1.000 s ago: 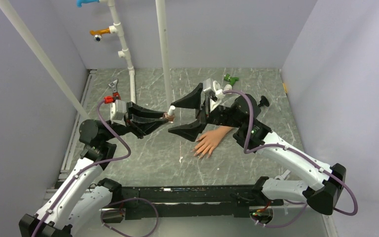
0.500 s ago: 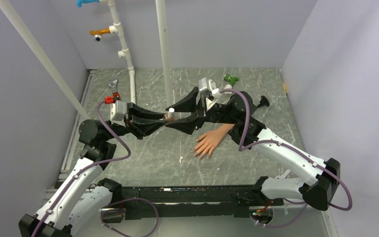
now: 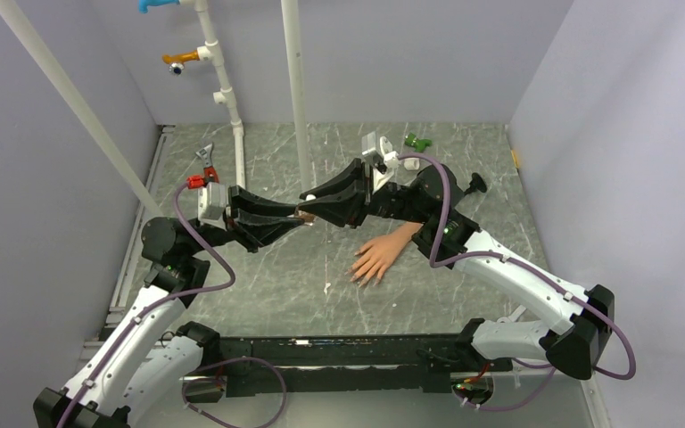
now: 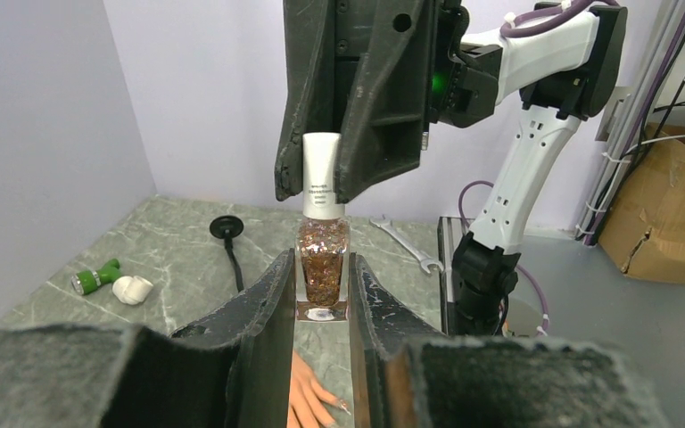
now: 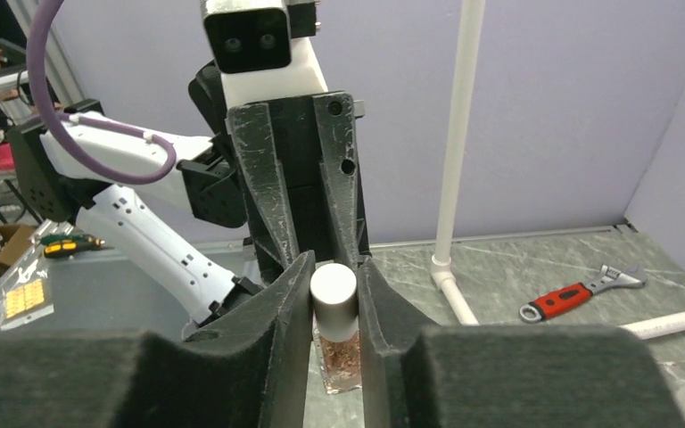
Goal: Paint the nails
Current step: Screw the nail polish bottle.
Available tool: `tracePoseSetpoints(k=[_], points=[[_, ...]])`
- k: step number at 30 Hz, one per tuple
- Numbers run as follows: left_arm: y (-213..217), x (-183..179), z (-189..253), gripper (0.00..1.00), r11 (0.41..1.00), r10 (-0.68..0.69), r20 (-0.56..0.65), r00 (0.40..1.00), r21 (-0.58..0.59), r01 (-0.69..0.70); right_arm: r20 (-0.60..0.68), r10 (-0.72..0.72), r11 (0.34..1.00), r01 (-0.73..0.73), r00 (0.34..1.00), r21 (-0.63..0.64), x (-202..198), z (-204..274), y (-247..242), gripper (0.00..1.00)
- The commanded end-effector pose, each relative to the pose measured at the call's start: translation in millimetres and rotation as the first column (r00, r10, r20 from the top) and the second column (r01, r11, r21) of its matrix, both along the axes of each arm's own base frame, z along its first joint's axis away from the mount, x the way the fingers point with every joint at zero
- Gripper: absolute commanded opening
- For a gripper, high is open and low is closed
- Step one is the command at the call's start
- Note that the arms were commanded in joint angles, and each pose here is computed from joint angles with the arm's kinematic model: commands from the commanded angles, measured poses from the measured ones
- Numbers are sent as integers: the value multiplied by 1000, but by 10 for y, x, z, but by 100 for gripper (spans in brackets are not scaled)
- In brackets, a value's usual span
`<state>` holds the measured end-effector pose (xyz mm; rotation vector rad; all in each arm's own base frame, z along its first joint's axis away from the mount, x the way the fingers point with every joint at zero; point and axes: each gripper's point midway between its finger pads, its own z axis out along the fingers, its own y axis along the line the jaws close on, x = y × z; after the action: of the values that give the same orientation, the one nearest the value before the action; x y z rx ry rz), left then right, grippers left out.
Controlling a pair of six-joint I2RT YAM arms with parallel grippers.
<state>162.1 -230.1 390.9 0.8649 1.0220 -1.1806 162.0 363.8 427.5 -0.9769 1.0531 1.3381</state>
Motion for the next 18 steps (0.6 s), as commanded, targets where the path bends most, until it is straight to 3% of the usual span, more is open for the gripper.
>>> tracePoseSetpoints(k=[1, 12, 18], points=[[61, -103, 290, 0, 999, 14, 88, 996, -54, -9, 32, -19, 997, 17, 999, 74, -26, 236, -83, 21], [94, -68, 311, 0, 996, 52, 88, 995, -71, -46, -7, -39, 999, 39, 999, 37, -20, 132, 16, 12], [127, -29, 320, 0, 993, 89, 86, 992, -81, -82, -61, -156, 988, 157, 986, 11, 25, 88, 105, 7]])
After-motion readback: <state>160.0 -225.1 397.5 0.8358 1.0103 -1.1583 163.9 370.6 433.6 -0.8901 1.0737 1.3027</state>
